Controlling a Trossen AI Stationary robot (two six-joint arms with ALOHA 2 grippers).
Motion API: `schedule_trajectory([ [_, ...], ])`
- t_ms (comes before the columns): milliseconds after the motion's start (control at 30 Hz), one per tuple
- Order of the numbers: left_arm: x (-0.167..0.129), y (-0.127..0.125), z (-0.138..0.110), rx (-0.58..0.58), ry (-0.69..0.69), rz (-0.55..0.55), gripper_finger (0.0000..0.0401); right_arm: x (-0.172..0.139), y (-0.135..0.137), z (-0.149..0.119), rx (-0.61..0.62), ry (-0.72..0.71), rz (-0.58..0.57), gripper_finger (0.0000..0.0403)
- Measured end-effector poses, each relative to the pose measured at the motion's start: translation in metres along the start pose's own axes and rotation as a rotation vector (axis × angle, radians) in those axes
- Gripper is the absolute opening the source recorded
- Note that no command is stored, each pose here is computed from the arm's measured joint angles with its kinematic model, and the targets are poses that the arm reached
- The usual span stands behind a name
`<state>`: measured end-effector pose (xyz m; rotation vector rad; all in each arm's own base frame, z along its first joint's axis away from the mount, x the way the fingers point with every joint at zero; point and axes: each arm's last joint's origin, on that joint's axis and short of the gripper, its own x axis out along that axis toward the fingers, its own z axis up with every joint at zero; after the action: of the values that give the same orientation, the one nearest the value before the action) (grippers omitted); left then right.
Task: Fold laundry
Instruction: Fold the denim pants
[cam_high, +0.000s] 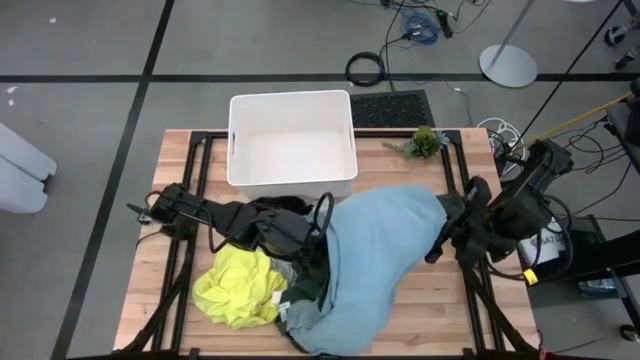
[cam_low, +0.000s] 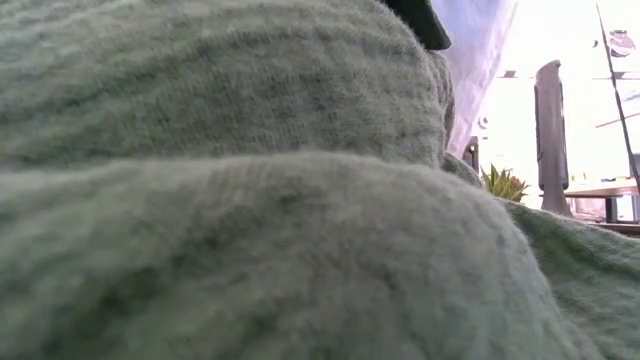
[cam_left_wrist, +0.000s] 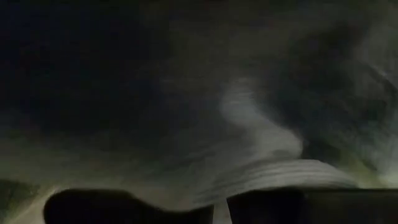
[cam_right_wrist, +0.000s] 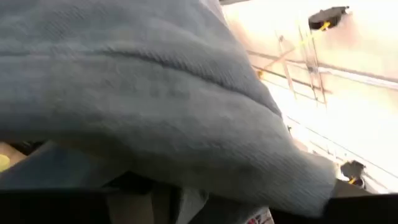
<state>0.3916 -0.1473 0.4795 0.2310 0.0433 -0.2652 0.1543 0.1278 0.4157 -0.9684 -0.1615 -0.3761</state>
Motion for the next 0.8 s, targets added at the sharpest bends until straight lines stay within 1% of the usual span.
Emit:
schedule_trajectory([
  [133, 0.000, 0.005, -0.003, -0.019, 0.023, 0.002, 0.0031, 0.000, 0.000, 0.000, -0.023, 0.000, -0.004, 0.0188],
  [233, 0.001, 0.010, -0.008, -0.046, 0.058, 0.013, 0.0031, 0.000, -0.006, 0.001, -0.046, 0.003, -0.047, 0.0180],
  [333, 0.001, 0.017, -0.015, -0.044, 0.130, 0.057, 0.0032, -0.002, -0.017, 0.002, -0.011, -0.009, -0.114, 0.0170],
  [400, 0.001, 0.021, -0.019, -0.040, 0.161, 0.086, 0.0041, -0.003, -0.022, 0.002, 0.007, -0.010, -0.147, 0.0166],
  [500, 0.001, 0.025, -0.022, -0.034, 0.196, 0.144, 0.0068, -0.003, -0.024, 0.001, 0.021, -0.010, -0.163, 0.0160],
  [633, -0.001, 0.035, -0.030, -0.021, 0.278, 0.267, 0.0125, -0.003, -0.025, 0.001, 0.008, -0.007, -0.168, 0.0154],
  [700, -0.005, 0.041, -0.033, -0.047, 0.322, 0.334, 0.0153, -0.004, -0.026, 0.001, 0.006, -0.005, -0.176, 0.0153],
  [800, -0.019, 0.048, -0.031, -0.101, 0.362, 0.351, 0.0183, -0.004, -0.029, 0.000, 0.014, 0.002, -0.195, 0.0152],
])
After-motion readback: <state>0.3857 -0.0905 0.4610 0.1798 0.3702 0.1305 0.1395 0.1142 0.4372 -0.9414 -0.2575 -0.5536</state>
